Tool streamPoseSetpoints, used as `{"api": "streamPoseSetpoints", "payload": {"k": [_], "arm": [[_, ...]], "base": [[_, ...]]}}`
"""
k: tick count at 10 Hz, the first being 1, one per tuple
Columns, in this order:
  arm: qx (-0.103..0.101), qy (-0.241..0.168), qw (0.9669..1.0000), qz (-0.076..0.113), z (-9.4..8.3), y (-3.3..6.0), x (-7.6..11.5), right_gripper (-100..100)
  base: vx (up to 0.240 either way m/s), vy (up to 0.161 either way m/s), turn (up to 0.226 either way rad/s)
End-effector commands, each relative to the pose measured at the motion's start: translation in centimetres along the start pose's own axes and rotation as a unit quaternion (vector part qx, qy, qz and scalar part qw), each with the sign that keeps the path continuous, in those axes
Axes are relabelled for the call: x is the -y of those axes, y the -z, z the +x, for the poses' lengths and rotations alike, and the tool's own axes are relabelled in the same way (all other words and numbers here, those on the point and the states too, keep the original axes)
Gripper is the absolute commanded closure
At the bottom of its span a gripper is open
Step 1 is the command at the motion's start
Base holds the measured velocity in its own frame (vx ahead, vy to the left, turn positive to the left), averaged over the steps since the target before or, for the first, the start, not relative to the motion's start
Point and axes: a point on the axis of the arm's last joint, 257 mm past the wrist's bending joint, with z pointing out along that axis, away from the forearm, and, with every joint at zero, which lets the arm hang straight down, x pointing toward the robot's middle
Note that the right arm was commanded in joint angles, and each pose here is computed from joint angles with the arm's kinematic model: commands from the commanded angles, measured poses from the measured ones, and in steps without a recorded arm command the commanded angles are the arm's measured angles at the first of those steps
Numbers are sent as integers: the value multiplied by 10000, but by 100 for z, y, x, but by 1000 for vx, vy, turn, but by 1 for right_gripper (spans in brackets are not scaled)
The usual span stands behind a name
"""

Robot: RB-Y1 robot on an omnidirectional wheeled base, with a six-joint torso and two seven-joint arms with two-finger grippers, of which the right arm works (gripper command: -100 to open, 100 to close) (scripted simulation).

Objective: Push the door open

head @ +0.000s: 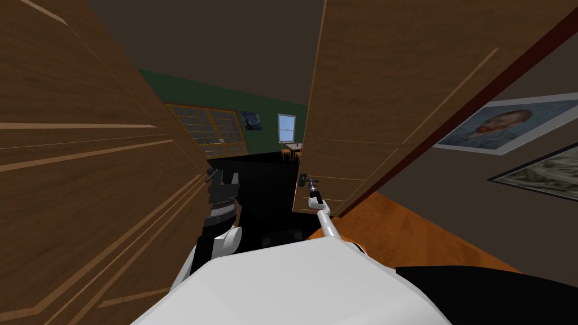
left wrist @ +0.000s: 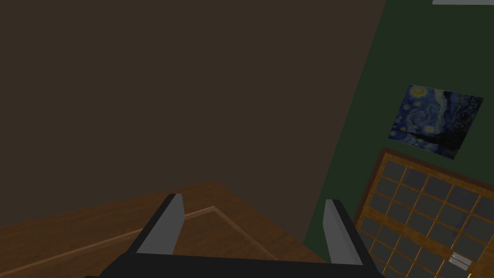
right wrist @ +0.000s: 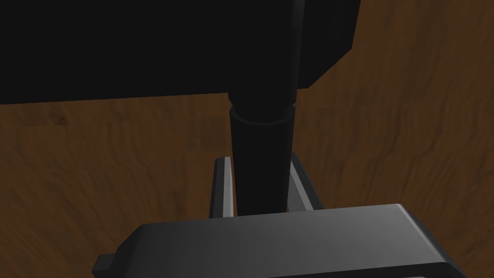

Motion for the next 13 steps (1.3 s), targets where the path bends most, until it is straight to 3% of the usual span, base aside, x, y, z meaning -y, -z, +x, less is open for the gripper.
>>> {"api": "streamPoseSetpoints", "payload": {"k": [1, 2, 3, 13], "arm": [[20, -38, 10000, -22, 8, -11, -20, 100], [41, -14, 10000, -4, -38, -3, -2, 100], [154, 33, 9999, -32, -202, -15, -29, 100], [728, 149, 9972, -79, -916, 17, -93, 100]], "base": [[138, 84, -54], [57, 25, -40], [138, 30, -35], [185, 40, -46]]}}
